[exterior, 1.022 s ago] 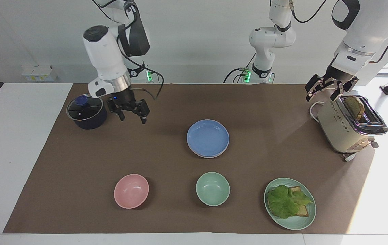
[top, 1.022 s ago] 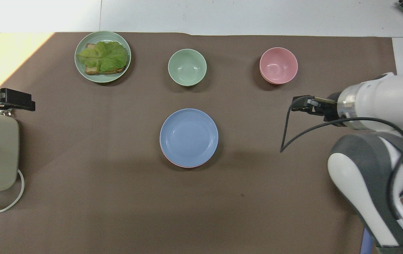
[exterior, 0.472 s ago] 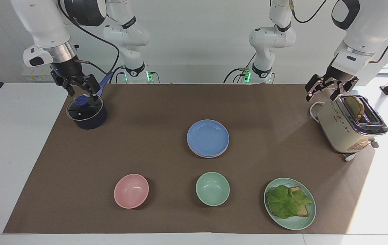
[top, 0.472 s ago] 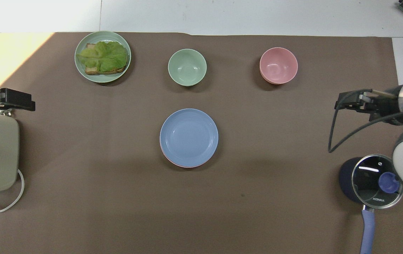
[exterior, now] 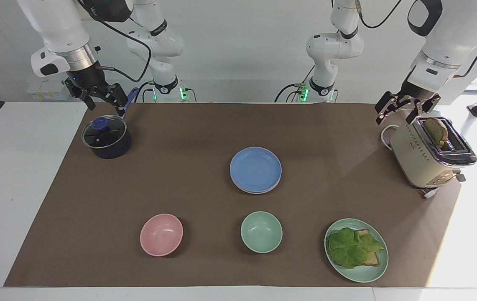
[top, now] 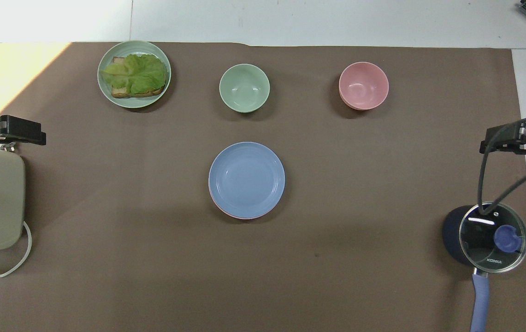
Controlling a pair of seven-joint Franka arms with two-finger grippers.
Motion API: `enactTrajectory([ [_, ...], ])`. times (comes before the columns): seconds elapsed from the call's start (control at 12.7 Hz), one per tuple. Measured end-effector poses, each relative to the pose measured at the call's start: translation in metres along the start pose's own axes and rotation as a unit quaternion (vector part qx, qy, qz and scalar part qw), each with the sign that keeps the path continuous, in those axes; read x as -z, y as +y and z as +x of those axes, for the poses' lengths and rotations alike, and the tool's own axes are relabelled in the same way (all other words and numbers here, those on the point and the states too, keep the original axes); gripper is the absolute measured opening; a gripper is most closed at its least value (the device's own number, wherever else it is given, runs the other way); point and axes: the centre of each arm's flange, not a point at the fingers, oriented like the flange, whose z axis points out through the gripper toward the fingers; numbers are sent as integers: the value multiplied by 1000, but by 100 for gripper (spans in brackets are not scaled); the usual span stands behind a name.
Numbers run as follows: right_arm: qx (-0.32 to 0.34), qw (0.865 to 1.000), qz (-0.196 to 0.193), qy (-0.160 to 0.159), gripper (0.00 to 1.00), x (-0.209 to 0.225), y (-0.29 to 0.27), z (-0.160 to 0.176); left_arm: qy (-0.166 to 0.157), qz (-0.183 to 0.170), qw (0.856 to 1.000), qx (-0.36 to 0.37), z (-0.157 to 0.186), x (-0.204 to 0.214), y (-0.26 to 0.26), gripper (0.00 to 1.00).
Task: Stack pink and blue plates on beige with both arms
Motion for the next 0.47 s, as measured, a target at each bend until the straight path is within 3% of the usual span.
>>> enactTrajectory([
  [0.47,9,1000,-2,0,100,0,-9,-2,0,0,1000,0,0,0,0,100],
])
